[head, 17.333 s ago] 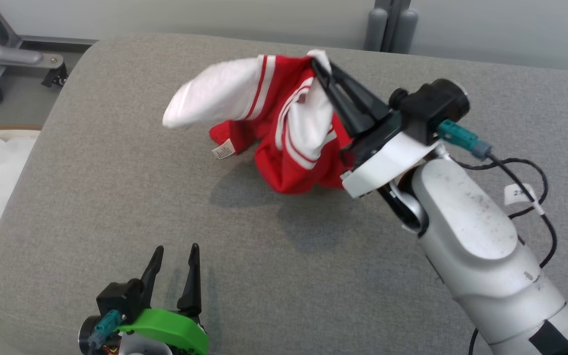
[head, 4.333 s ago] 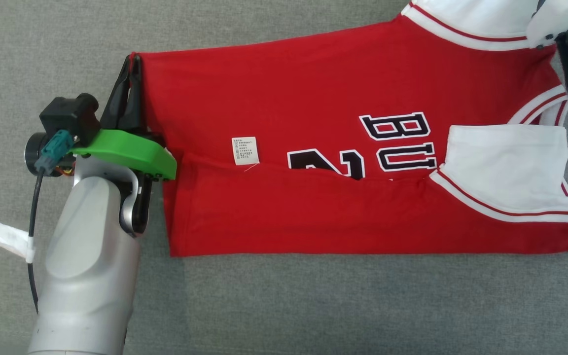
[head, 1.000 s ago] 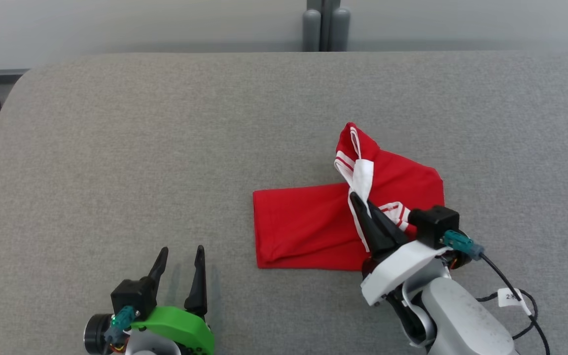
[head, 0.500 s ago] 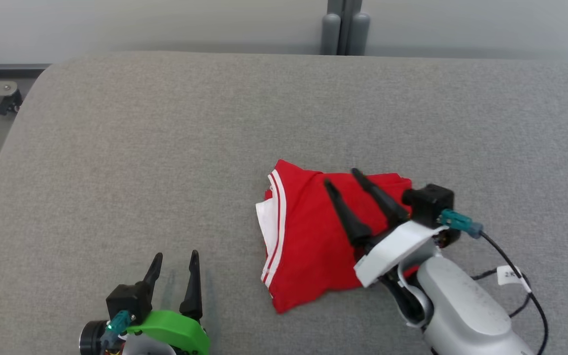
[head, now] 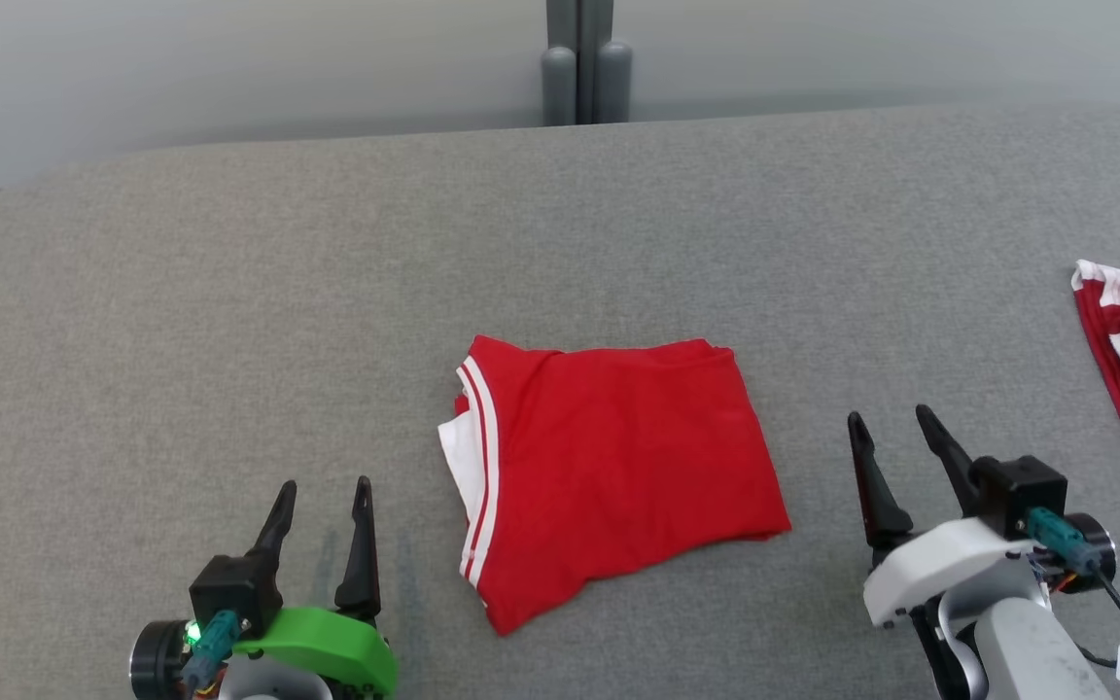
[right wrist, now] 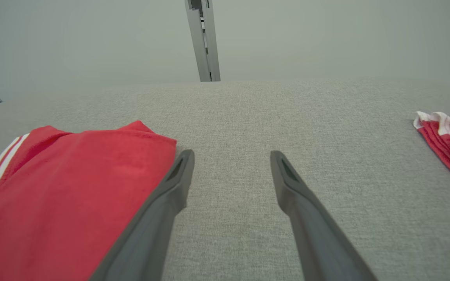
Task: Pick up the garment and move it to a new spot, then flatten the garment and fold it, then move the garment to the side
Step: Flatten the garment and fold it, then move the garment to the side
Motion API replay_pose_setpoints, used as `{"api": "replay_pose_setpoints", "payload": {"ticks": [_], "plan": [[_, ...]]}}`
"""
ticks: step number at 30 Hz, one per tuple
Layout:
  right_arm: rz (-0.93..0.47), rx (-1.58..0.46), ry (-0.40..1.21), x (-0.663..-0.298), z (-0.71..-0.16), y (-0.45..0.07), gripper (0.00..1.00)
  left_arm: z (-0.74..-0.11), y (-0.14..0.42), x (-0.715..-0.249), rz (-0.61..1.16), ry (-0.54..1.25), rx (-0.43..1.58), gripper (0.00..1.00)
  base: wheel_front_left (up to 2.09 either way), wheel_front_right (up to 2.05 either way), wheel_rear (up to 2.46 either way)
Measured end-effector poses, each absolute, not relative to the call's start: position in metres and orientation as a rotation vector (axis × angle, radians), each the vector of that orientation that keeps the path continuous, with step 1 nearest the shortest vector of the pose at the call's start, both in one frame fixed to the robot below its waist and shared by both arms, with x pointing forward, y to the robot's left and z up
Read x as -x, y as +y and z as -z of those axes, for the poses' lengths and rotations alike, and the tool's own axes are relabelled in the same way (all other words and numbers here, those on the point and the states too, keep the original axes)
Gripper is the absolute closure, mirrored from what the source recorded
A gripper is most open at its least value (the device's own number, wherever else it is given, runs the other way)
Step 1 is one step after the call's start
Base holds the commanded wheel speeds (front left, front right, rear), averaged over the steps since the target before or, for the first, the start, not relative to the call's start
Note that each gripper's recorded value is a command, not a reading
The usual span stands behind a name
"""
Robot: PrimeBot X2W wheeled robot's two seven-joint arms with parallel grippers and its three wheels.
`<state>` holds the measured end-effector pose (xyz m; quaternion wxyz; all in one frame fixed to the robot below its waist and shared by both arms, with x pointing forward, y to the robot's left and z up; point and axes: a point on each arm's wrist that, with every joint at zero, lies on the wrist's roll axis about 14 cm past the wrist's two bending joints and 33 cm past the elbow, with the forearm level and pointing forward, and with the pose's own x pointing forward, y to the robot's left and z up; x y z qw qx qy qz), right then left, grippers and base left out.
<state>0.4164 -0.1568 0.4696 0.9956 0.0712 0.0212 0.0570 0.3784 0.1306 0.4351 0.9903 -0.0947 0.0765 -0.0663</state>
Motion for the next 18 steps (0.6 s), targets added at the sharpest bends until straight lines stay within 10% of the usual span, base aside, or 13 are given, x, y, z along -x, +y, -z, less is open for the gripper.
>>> {"api": "replay_pose_setpoints", "payload": {"ticks": [18], "plan": [[-0.088, -0.138, 0.131, -0.379, -0.441, -0.165, 0.0, -0.438, 0.122, -0.365, 0.161, 0.145, 0.159, 0.0, 0.0, 0.0, 0.0]]}}
